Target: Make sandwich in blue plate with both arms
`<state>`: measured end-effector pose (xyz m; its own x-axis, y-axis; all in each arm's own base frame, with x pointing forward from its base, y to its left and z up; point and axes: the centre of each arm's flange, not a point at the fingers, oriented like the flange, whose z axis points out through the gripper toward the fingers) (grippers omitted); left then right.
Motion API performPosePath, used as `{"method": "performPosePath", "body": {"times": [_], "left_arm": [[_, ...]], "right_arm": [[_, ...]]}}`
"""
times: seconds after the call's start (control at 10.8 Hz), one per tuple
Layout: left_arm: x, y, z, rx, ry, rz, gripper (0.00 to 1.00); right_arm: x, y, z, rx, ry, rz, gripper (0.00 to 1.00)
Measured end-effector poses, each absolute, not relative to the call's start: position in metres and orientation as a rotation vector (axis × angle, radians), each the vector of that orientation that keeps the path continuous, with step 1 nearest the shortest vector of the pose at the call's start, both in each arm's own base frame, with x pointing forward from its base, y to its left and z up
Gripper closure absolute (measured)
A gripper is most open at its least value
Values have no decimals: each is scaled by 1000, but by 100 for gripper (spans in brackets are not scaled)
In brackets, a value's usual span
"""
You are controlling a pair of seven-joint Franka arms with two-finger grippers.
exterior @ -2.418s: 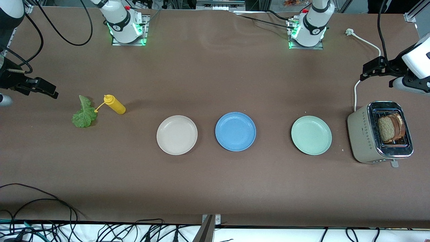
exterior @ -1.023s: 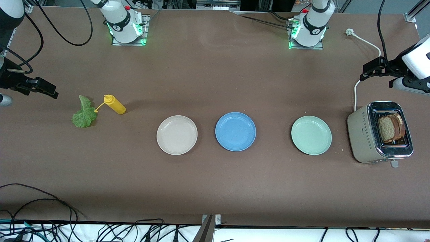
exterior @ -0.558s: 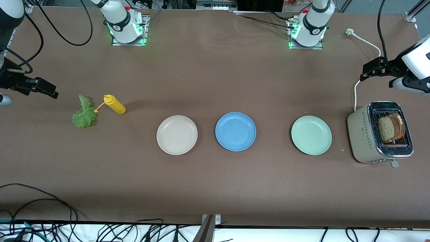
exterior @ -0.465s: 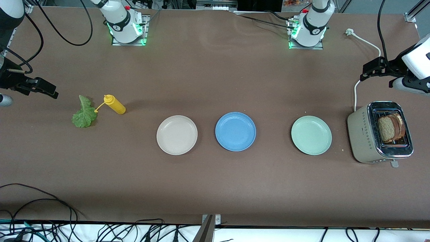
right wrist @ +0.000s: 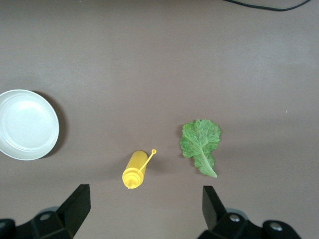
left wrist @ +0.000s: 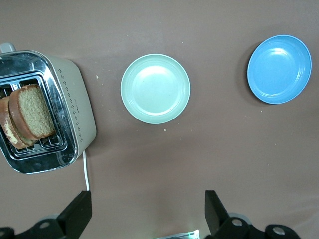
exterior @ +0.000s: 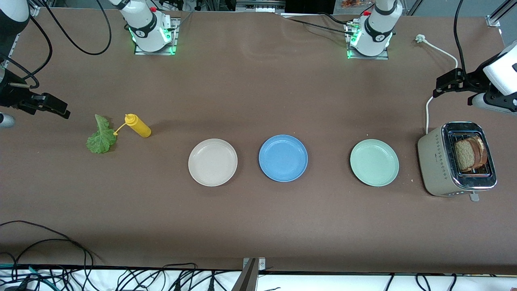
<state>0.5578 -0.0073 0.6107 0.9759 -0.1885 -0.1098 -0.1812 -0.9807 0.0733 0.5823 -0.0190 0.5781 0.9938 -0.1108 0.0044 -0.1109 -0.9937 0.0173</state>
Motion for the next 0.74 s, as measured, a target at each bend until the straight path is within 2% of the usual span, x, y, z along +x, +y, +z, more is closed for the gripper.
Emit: {"method": "performPosePath", "body": {"times": [0.74], "left_arm": [[557, 11, 610, 3062, -236, -182, 0]], "right_arm": [[582, -19, 578, 3119, -173, 5, 0]]}}
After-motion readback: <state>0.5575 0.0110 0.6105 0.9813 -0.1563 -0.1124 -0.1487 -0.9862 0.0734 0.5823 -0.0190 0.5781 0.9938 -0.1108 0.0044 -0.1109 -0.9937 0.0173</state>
